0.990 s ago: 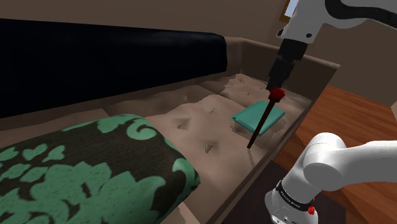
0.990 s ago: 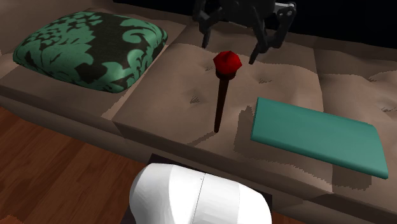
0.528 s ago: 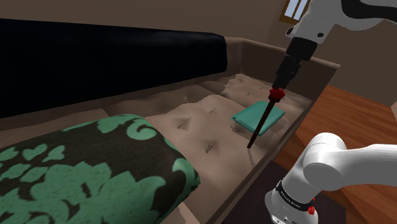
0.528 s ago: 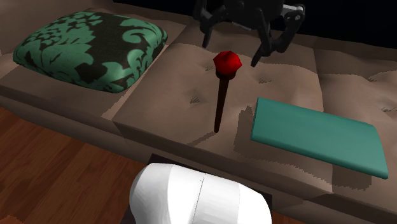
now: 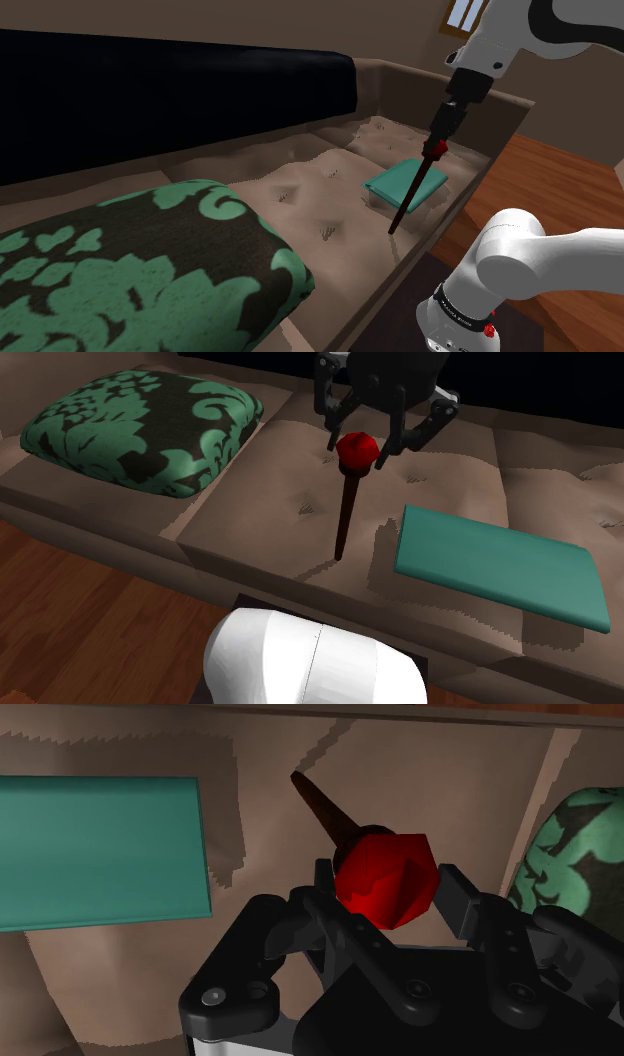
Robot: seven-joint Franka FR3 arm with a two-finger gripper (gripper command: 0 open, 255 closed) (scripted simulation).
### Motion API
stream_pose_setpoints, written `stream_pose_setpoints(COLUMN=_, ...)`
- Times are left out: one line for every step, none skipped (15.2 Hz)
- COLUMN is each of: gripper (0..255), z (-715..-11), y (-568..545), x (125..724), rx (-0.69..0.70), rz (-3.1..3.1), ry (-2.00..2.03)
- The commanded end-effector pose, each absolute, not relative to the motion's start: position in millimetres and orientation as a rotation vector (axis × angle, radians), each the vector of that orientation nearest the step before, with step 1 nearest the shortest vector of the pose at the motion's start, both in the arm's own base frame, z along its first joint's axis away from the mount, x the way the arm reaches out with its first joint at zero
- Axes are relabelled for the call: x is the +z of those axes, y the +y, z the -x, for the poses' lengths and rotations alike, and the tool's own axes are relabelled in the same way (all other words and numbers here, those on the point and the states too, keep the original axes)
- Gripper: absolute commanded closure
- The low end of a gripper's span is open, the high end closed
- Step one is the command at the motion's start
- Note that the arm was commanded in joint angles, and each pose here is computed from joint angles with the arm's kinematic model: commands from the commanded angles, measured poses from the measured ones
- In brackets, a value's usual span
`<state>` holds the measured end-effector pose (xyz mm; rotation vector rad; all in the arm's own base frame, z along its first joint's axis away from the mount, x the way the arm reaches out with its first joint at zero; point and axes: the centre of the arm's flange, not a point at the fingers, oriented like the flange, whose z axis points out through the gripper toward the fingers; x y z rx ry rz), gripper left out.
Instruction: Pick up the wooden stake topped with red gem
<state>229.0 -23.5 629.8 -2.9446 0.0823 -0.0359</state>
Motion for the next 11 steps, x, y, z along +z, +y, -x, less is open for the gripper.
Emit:
stream_pose_setpoints(gripper=255, z=-229, y=-24, x=629, rx=-0.035, rz=2.945, ry=0.082)
stream_pose_setpoints(gripper=255, z=-229, y=-24, x=629, rx=-0.035, rz=2.945, ry=0.082)
stream_pose_setpoints(gripper=255, z=-229, y=-24, x=629, rx=-0.035, rz=2.945, ry=0.082)
stream_pose_setpoints(gripper=255, z=-229, y=-24, x=629, rx=-0.035, rz=2.945, ry=0.082)
stream_pose_setpoints(gripper=255, z=-229, y=-24, x=629, rx=-0.035, rz=2.945, ry=0.082)
stream_pose_setpoints(gripper=255, z=-229, y=-23, x=630, rx=-0.035, rz=2.945, ry=0.082)
stream_pose_setpoints(gripper=255, z=-229, y=-23, x=635, rx=-0.035, rz=2.945, ry=0.082)
stream_pose_setpoints(gripper=255, z=-229, y=-23, x=640, rx=-0.035, rz=2.945, ry=0.082)
stream_pose_setpoints(gripper=255, z=-229, y=-23, x=645, rx=-0.035, rz=2.945, ry=0.082)
stream_pose_setpoints(gripper=255, z=-229, y=-23, x=651, rx=-0.035, rz=2.945, ry=0.082)
stream_pose_setpoints(gripper=255, z=-229, y=-23, x=656, rx=-0.035, rz=2.945, ry=0.082)
